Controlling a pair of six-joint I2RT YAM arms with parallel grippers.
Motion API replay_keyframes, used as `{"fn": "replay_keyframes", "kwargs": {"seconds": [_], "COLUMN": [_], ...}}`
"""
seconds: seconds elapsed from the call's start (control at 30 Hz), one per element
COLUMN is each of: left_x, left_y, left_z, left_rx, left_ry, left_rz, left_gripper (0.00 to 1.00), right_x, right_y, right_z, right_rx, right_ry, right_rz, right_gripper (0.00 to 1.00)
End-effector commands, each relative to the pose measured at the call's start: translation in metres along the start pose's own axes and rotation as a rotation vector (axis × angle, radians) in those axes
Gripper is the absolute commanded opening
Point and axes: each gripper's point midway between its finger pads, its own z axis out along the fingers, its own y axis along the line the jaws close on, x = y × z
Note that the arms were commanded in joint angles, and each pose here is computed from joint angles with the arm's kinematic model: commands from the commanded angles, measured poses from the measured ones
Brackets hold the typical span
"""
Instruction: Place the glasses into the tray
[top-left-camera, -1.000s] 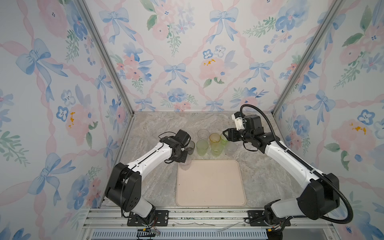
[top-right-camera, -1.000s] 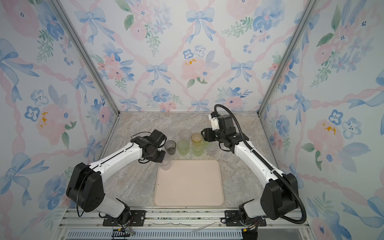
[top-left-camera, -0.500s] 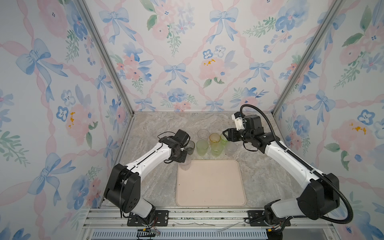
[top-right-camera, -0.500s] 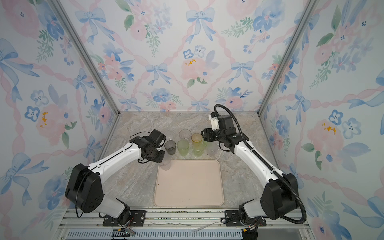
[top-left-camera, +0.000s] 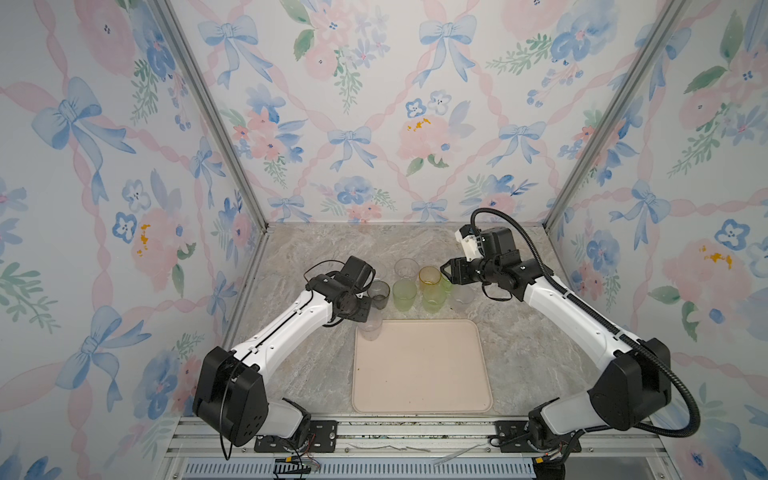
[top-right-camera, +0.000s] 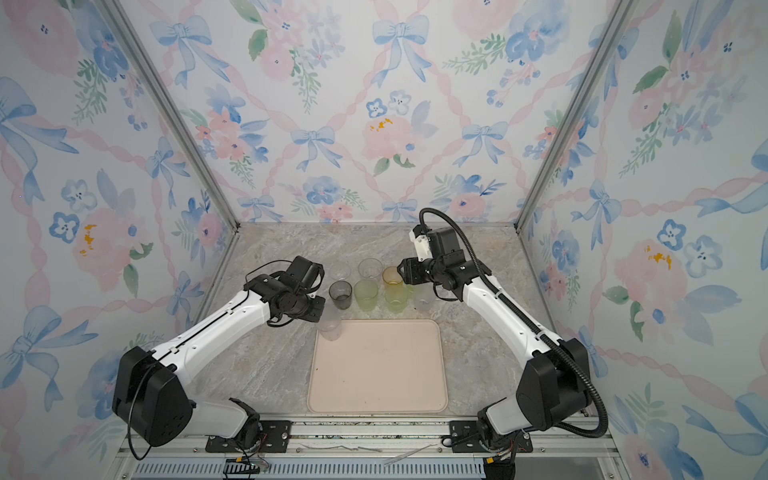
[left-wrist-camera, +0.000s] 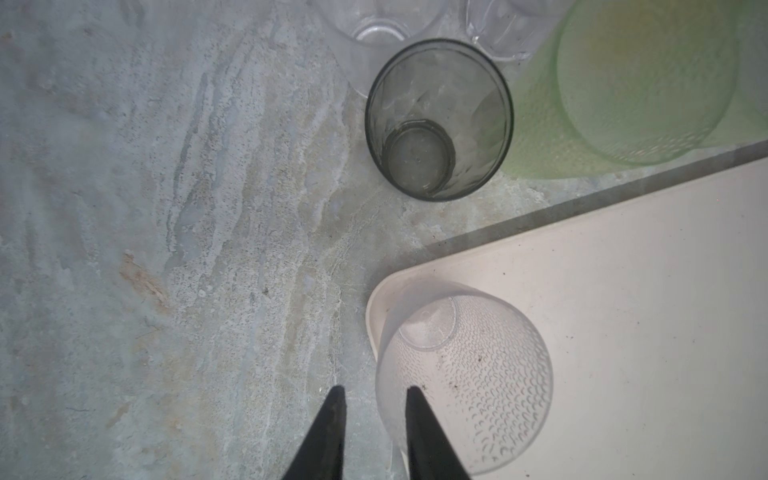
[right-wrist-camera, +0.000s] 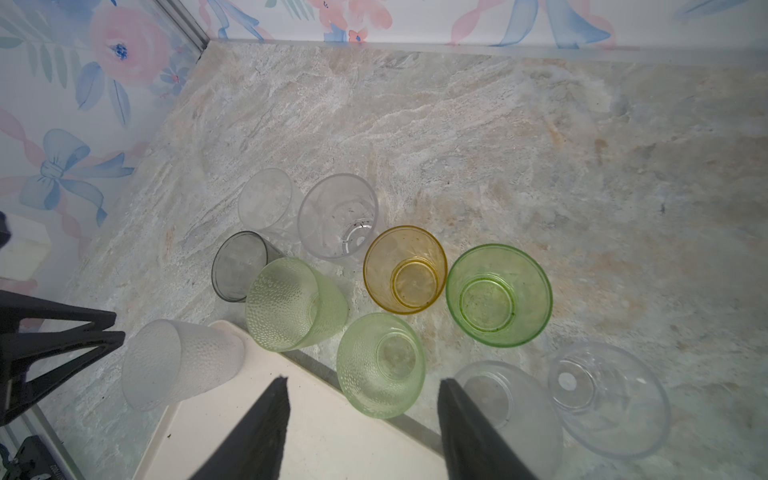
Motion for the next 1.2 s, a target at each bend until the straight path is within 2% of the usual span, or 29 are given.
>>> {"fn": "replay_keyframes", "kwargs": {"seconds": [0.0,0.13,0.33,0.43,0.6,0.83,1.17], "left_x": [-0.012,-0.027,-0.055,-0.067,-0.084,-0.093,-0.087], "left_y": [0.004,0.016,0.029,0.032,0.033,0.032,0.04], "left_z": [-0.018,-0.032,-0.043,-0.045,-0.042,-0.03,-0.019], "left_rx": [0.007,-0.023,-0.013,0.011,0.019,0.03,0.02], "left_ry": [-0.061,-0.136,-0.31,-0.392,-0.462,-0.468,-0.445], "left_rz": [-0.005,-0.035,-0.11,-0.146,-0.174,-0.167,-0.165], "left_gripper": [0.28,0.27,0.27,0.27,0.27,0.27,0.27], "right_x": [0.008,0.012,0.018,0.029,0.038,0.044,0.048], "right_y": [0.008,0.014,0.029,0.036,0.047,0.05,0.046], "right_z": [0.003,0.009,0.019,0.038,0.055,0.074,0.094], "right_rx": [0.002,0.015,0.014,0.015,0.021,0.081,0.141], "right_ry": [0.069,0.124,0.203,0.274,0.349,0.406,0.453], "right_rz": [-0.025,-0.043,-0.072,-0.087,-0.111,-0.151,-0.167], "right_gripper": [0.56,0.48,0.46,0.46,0.43,0.39,0.36]}}
